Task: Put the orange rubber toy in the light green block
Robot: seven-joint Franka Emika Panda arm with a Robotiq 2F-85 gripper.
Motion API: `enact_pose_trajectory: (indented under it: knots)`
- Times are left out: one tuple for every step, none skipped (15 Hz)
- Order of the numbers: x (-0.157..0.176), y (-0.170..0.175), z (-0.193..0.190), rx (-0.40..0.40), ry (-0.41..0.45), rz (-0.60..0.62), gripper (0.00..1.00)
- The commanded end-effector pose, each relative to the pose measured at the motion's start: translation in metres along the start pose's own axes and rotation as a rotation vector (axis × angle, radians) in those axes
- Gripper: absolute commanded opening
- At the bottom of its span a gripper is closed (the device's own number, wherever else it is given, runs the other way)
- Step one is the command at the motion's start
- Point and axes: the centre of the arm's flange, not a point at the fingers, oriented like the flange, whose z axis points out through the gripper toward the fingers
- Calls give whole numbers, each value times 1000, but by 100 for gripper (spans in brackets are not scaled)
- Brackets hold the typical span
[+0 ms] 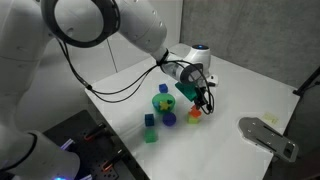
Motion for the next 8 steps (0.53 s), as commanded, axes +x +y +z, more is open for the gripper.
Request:
enact_pose_trajectory:
  knots:
    - [11,-11,6,0,8,14,4]
    - [11,-12,7,0,6,13,4]
    - [11,-13,10,-2,5,11,4]
    - [10,-14,12,-2,0,9,4]
    - [10,-15,14,-3,0,8,4]
    - [10,-16,15,-4,-2,8,4]
    - [10,-16,16,-3,-5,7,24]
    - [9,-16,17,-3,-6,7,38]
